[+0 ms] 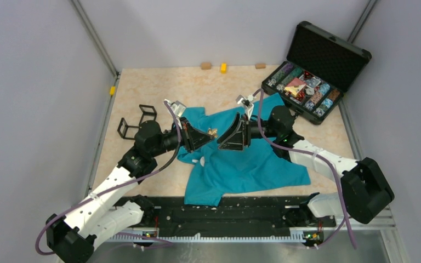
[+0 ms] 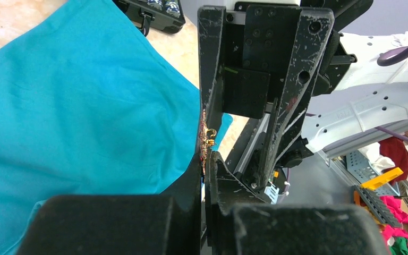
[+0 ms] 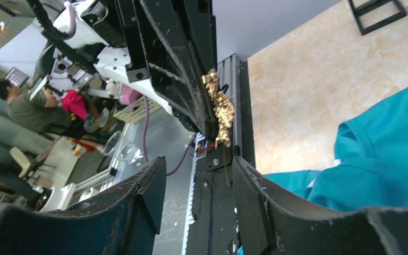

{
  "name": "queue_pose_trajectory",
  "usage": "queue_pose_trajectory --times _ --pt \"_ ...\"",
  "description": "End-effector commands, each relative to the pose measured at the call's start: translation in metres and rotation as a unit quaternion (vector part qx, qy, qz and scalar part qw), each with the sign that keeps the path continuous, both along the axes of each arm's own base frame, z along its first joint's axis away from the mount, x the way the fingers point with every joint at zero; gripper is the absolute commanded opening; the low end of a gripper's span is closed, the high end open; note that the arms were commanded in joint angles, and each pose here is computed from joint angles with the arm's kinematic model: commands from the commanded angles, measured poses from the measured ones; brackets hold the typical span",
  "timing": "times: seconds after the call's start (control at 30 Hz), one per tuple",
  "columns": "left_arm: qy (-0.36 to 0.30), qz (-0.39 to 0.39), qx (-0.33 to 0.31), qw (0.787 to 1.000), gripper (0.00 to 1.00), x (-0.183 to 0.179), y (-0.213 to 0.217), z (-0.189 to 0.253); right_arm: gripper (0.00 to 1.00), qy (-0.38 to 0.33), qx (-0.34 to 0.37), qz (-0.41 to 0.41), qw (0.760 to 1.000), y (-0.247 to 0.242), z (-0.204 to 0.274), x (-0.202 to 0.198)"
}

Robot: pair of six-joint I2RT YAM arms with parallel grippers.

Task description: Pin the brooch onto the clothing

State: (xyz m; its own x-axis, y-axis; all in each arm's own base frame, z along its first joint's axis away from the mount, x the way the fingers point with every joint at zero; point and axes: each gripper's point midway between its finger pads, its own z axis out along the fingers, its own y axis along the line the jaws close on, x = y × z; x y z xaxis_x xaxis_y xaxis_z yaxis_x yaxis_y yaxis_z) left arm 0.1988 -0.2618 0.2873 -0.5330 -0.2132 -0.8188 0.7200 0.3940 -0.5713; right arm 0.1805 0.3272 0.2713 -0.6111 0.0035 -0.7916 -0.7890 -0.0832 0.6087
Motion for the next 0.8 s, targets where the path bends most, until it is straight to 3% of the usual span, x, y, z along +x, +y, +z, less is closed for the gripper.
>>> queue_pose_trajectory --times 0.0,0.3,0.77 --pt "-0.027 0.015 -0.017 0.999 0.00 0.005 0.002 0.012 0.49 -0.020 0.008 0.052 0.998 0.001 0.009 -0.016" --pt "-0.019 0.013 -0.016 1.000 0.00 0.004 0.002 0.008 0.46 -0.029 0.037 0.080 0.996 -0.007 0.031 -0.034" --pt "0.012 -0.074 -0.007 0.997 0.00 -0.022 -0.009 -0.006 0.44 -0.031 0.081 0.040 0.995 0.003 0.049 -0.013"
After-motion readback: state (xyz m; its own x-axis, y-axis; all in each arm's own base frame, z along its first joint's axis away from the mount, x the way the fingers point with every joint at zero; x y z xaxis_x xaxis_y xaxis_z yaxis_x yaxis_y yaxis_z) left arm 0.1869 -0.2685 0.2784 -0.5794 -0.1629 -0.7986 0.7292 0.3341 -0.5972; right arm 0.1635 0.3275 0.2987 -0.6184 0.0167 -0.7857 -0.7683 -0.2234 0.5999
